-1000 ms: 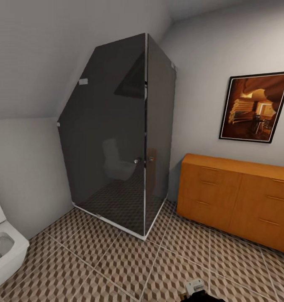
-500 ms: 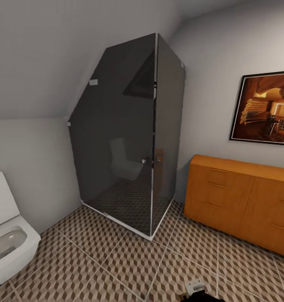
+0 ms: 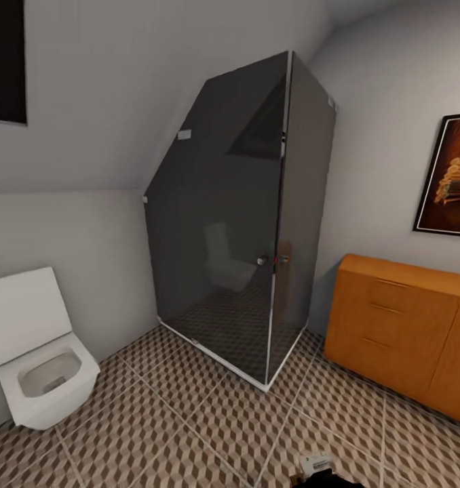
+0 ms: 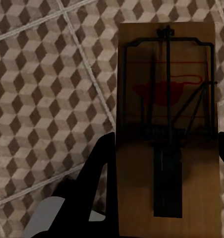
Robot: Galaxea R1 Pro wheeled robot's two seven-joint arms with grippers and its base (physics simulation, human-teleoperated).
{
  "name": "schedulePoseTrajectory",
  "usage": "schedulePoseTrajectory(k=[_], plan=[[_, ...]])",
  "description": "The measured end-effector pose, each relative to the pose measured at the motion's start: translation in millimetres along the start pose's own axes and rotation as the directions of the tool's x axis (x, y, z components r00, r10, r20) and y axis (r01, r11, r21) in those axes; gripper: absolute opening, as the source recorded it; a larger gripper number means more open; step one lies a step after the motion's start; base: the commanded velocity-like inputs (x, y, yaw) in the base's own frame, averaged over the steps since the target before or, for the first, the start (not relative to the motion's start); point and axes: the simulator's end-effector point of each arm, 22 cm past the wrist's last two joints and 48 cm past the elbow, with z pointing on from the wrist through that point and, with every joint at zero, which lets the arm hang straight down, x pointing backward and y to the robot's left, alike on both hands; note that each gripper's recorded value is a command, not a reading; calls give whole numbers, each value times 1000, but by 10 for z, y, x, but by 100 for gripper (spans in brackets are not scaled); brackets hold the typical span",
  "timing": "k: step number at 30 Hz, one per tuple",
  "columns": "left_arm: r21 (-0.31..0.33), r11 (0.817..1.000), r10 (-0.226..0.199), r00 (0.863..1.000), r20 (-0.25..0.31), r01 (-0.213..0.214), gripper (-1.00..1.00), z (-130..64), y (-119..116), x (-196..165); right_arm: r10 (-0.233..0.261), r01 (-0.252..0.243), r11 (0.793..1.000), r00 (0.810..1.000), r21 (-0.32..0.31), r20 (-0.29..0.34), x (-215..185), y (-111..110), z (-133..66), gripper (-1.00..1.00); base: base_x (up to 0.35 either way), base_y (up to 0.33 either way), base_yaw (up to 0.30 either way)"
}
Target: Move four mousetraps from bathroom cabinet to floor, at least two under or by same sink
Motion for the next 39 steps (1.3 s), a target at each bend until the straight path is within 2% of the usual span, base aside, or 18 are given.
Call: schedulePoseTrajectory(k=[27,39], plan=[[0,1000,2,1000,1,-2,-100,-1,-4,1,2,-2,1000,1000,8,0,4,-20,1,-100,0,0,272],[2,1000,5,1000,1,-5,-100,-2,-19,6,6,-6,1000,1000,10,1,-2,-53,1,-100,0,0,56]])
